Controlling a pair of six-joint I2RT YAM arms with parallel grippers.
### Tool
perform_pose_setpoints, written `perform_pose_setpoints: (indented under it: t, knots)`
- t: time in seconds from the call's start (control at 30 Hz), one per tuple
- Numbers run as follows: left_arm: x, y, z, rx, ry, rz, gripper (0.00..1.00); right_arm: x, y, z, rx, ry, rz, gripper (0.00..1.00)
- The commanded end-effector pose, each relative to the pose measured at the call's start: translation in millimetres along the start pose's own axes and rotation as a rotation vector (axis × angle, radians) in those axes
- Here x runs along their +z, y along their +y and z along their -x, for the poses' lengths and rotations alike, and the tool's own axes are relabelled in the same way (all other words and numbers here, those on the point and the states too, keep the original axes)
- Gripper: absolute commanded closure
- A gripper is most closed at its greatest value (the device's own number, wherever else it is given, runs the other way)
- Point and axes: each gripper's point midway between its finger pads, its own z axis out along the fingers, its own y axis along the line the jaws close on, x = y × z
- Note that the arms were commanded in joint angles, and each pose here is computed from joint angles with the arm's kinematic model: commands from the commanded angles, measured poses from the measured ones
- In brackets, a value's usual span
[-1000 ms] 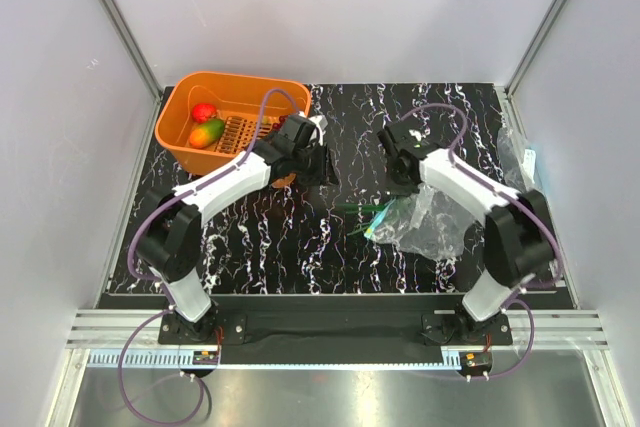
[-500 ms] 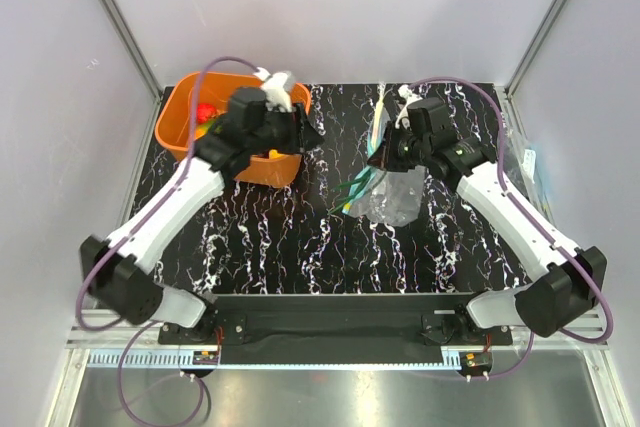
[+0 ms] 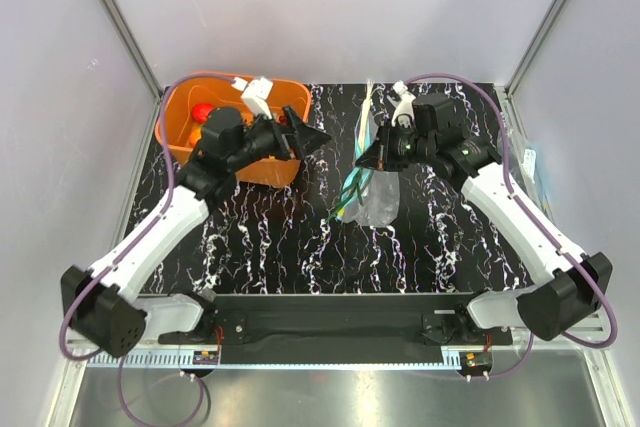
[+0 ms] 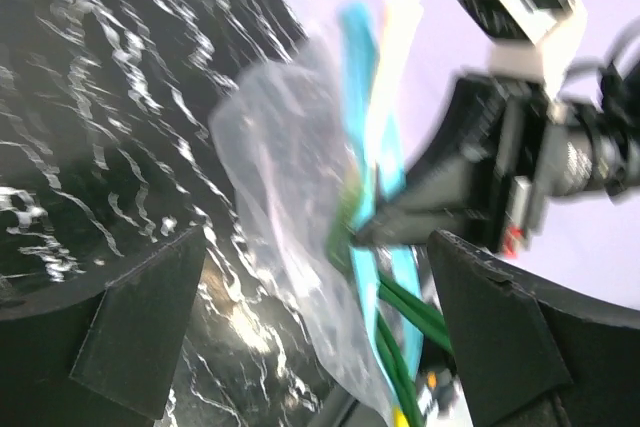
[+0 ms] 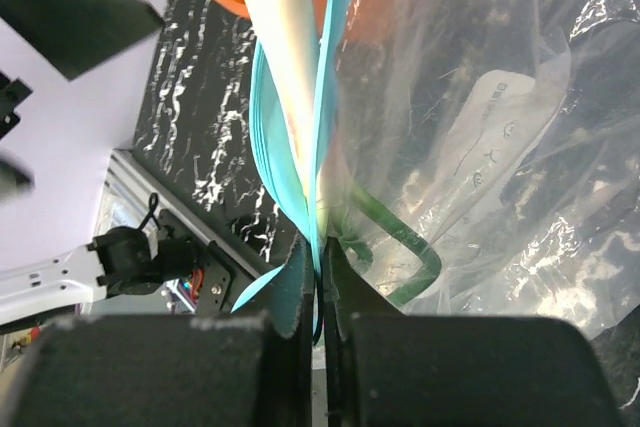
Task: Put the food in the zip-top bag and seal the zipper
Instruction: Pick up the zipper food storage bag at the center of the board.
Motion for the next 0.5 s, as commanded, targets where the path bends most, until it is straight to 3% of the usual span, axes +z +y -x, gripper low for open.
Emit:
perform_pose_setpoints:
  t: [0.0,0.1,0.2,0.3,0.37,0.4,0.47]
  knots:
    - [-37,-17,62,0.059,-0.287,0.063,0.01,-29,37,21,-0.054,-0.084,0.114,1.00]
    - [-76,-11,85,0.150,-0.462,0.167,0.01,-35,40,20,-0.065,-0.083,0.122,1.00]
    - [-103,-15,99,0.261,-0.551,0.211,0.01,-37,41,17,-0.066,-0.078,0.128,1.00]
    - [-130,4,100,0.188,-0.635,0.332,0.01,-38,43,17,-0.062,-0.082,0.139,1.00]
    - [-119,-2,87,0.306,-0.548,0.264,0.02,-38,44,15,-0.058,-0.079,0.145,1.00]
    - [-115,-27,91,0.349,-0.494,0.181,0.02,-39,44,16,-0.059,-0.083,0.143,1.00]
    - [-86,-11,64,0.311,-0.276,0.203,0.01,-39,44,16,-0.061,-0.082,0.145,1.00]
